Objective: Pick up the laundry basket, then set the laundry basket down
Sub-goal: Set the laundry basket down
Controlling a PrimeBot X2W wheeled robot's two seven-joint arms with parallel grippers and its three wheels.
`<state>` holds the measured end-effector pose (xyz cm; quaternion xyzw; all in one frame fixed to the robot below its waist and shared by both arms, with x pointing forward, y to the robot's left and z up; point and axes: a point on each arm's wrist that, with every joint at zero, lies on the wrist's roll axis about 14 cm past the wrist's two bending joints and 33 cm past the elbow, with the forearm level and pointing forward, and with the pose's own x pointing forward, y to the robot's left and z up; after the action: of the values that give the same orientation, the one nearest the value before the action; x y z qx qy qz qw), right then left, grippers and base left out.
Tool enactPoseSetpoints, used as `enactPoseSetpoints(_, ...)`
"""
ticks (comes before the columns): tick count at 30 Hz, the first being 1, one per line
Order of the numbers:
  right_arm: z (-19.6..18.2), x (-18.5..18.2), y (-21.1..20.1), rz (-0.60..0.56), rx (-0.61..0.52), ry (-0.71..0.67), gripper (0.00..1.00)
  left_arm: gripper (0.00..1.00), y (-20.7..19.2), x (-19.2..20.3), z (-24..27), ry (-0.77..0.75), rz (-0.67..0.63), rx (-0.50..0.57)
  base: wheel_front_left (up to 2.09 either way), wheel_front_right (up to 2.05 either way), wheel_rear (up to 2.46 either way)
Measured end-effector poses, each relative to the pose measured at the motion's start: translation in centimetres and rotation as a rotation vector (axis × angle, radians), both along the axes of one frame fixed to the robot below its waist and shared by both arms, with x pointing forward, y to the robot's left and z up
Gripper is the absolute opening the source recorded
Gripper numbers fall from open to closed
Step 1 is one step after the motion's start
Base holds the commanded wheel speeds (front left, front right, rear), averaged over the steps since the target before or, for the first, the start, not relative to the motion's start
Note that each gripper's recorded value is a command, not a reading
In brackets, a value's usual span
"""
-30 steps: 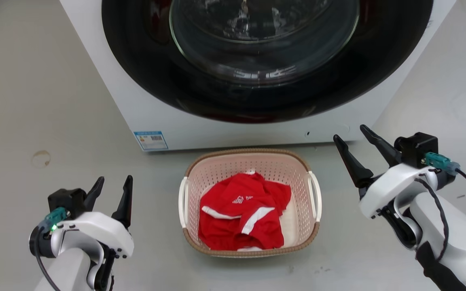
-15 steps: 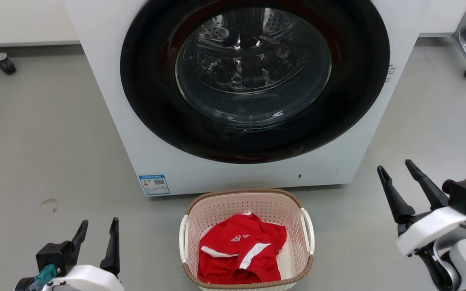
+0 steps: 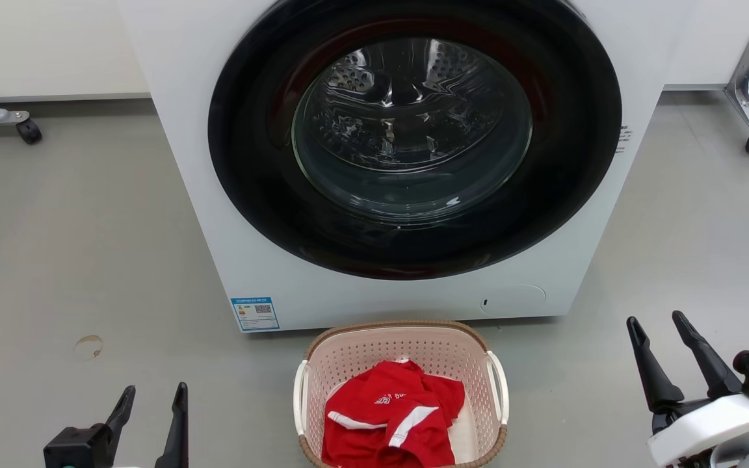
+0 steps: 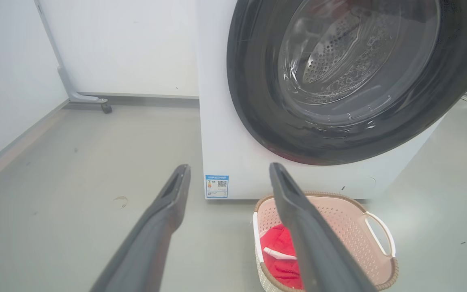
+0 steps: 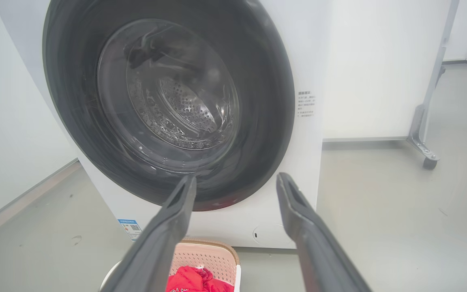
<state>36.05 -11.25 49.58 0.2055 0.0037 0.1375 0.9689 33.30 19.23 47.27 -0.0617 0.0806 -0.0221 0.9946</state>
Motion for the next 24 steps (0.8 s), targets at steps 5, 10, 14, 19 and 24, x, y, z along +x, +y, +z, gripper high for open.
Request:
enactPoseSetpoints(5, -0.3, -0.2, 0.5, 0.001, 0.012, 0.009, 1.0, 1.0, -0.2, -0.6, 1.0, -0.005, -0.001, -0.004, 0.0, 0.0, 0.0)
enactPoseSetpoints(10, -0.8, -0.5, 0.7, 0.006, 0.011, 0.024, 1.0, 1.0, 0.4, -0.8, 1.5, 0.003, 0.013, 0.008, 0.0, 0.0, 0.0)
enactPoseSetpoints(14, -0.8, -0.5, 0.7, 0.008, 0.008, 0.024, 1.0, 1.0, 0.3, -1.0, 1.5, 0.011, 0.016, 0.005, 0.0, 0.0, 0.0)
enactPoseSetpoints(19, -0.8, -0.5, 0.8, 0.012, 0.007, 0.025, 1.0, 1.0, 0.2, -1.0, 1.5, 0.016, 0.016, 0.004, 0.0, 0.0, 0.0)
enactPoseSetpoints(24, -0.9, -0.6, 0.8, 0.012, 0.004, 0.026, 1.0, 1.0, 0.1, -1.1, 1.5, 0.022, 0.016, 0.002, 0.0, 0.0, 0.0)
